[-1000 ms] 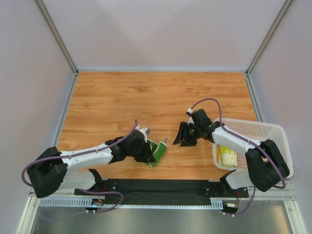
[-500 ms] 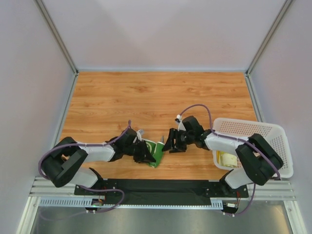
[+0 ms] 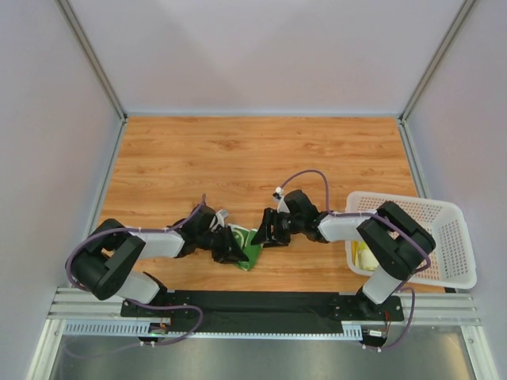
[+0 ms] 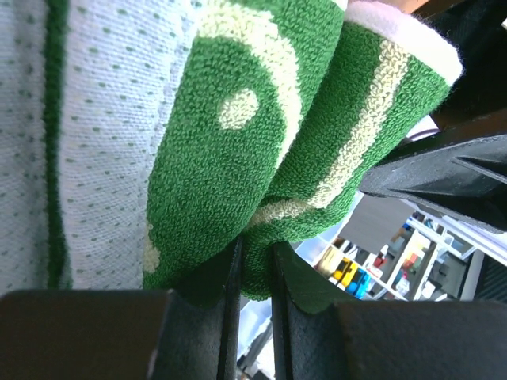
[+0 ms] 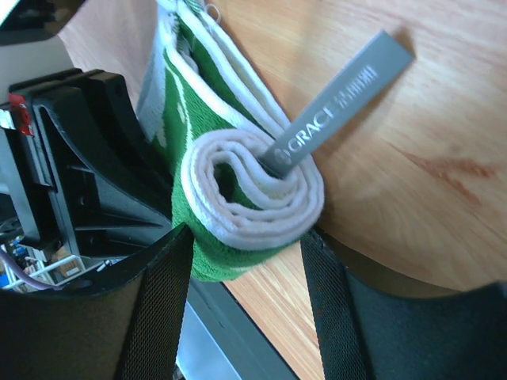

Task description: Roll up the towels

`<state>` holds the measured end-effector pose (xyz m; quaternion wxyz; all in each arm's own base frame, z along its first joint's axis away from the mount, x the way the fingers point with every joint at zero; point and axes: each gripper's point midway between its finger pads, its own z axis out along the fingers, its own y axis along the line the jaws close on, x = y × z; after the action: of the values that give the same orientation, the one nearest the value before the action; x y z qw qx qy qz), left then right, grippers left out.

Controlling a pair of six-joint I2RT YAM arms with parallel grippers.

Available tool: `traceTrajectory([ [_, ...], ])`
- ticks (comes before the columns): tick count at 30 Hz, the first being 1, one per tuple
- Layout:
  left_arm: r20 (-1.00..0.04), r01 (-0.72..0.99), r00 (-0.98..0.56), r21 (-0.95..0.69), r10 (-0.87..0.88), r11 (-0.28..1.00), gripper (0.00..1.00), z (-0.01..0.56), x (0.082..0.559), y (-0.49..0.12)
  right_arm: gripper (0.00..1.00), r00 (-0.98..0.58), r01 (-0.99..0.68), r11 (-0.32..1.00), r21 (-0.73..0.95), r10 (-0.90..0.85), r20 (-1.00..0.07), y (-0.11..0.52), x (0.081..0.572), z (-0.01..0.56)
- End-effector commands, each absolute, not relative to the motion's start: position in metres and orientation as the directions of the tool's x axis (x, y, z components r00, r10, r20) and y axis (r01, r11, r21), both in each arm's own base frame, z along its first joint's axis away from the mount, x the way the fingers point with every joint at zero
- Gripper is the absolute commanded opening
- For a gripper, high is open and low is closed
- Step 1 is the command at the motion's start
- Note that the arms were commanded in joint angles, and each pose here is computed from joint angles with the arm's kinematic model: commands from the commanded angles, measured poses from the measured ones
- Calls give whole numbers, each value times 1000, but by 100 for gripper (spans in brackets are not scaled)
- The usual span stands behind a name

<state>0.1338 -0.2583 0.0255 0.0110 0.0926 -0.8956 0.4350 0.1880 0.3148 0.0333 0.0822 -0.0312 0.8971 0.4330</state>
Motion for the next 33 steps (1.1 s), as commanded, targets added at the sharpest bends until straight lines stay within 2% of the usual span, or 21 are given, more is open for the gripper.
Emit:
traceTrajectory([
  [1, 143, -224, -974, -704, -174, 674, 0, 4, 123, -241, 58, -974, -162, 574, 803, 40, -225, 333, 203, 41],
  [4, 144, -224, -974, -700, -173, 678, 0, 4, 125, -240, 54, -975, -159, 577, 801, 36, -220, 336, 202, 37],
  [8, 142, -221, -975, -698, -172, 681, 2, 5, 127, -239, 31, -976, -150, 584, 797, 38, -212, 335, 200, 32],
  [10, 121, -205, -978, -696, -169, 688, 10, 6, 130, -239, 22, -977, -139, 597, 790, 45, -206, 331, 199, 28],
  [12, 111, -189, -982, -678, -156, 710, 15, 6, 127, -234, 19, -977, -137, 608, 782, 46, -207, 329, 198, 27],
  [14, 46, -152, -986, -663, -162, 733, 25, 13, 135, -230, 15, -979, -118, 641, 759, 53, -197, 325, 199, 23],
  [15, 51, -157, -986, -635, -162, 756, 28, 13, 131, -224, 15, -980, -111, 651, 750, 55, -193, 323, 199, 22],
  [16, -6, -120, -987, -630, -160, 768, 30, 21, 138, -222, 14, -983, -92, 676, 732, 55, -174, 319, 197, 18],
  [18, -22, -111, -988, -603, -155, 790, 37, 26, 136, -215, 12, -982, -86, 693, 715, 62, -179, 318, 201, 20],
  [19, -69, -77, -987, -603, -148, 794, 40, 34, 141, -216, 11, -985, -74, 719, 691, 57, -165, 314, 198, 17],
  [20, -75, -70, -987, -587, -140, 807, 42, 37, 138, -212, 11, -984, -77, 723, 687, 57, -170, 316, 202, 20],
  [22, -148, -20, -981, -569, -127, 822, 45, 49, 144, -212, 11, -987, -63, 759, 648, 50, -154, 310, 197, 19],
  [24, -182, 23, -979, -526, -87, 850, 45, 54, 141, -206, 11, -984, -88, 763, 640, 34, -176, 314, 200, 27],
  [25, -245, 59, -967, -496, -75, 866, 46, 64, 148, -206, 11, -986, -84, 778, 623, 27, -166, 312, 197, 28],
  [27, -286, 108, -958, -440, -25, 892, 46, 70, 146, -202, 11, -985, -98, 785, 612, 12, -172, 314, 195, 32],
  [30, -464, 220, -885, -329, 45, 918, 46, 97, 160, -205, 11, -984, -113, 795, 596, -6, -178, 317, 193, 41],
  [33, -567, 363, -807, -260, 162, 895, 46, 115, 152, -223, 11, -985, -115, 805, 582, -16, -173, 319, 191, 47],
])
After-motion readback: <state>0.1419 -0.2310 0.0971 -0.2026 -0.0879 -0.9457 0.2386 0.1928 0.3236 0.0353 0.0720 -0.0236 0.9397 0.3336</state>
